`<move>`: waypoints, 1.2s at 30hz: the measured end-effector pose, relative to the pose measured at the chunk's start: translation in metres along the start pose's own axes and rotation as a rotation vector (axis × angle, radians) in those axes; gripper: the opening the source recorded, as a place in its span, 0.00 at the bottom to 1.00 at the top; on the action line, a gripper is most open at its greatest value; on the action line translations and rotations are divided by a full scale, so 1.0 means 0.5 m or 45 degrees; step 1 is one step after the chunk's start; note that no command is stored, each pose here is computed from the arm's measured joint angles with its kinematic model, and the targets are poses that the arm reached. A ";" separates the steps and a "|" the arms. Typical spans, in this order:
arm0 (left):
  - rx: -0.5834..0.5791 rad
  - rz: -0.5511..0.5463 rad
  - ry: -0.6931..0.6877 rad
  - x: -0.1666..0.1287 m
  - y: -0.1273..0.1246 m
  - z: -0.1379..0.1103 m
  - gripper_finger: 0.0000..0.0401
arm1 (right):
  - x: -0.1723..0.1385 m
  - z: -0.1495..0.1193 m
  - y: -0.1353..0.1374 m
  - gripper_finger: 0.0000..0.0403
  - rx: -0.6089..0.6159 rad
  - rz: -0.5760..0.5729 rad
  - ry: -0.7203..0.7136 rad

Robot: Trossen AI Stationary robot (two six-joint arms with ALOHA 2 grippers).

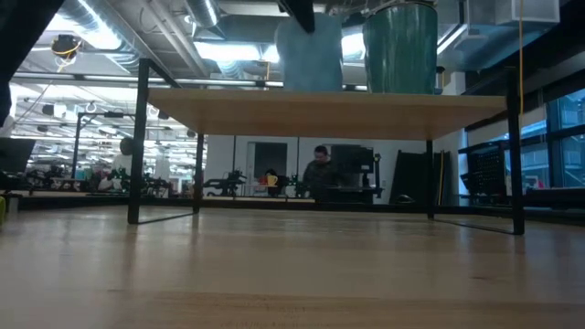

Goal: Stack small to large cups/mugs on shelf
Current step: Put the blue mug on the shelf

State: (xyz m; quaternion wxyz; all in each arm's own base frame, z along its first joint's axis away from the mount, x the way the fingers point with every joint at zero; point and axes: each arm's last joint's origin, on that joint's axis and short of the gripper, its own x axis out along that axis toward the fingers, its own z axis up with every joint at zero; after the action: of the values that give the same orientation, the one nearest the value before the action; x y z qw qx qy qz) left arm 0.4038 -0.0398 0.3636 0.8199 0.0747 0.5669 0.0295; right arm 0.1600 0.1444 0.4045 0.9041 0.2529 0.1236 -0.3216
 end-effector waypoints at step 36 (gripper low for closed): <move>-0.015 0.002 0.015 -0.013 0.012 -0.009 0.10 | 0.000 -0.002 -0.003 0.30 -0.029 -0.017 0.047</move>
State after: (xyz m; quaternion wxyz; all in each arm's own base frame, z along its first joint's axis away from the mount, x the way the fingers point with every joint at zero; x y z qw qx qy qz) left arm 0.3974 -0.0345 0.3692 0.8170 0.0703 0.5713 0.0340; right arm 0.1588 0.1439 0.4030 0.9022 0.2478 0.1457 -0.3216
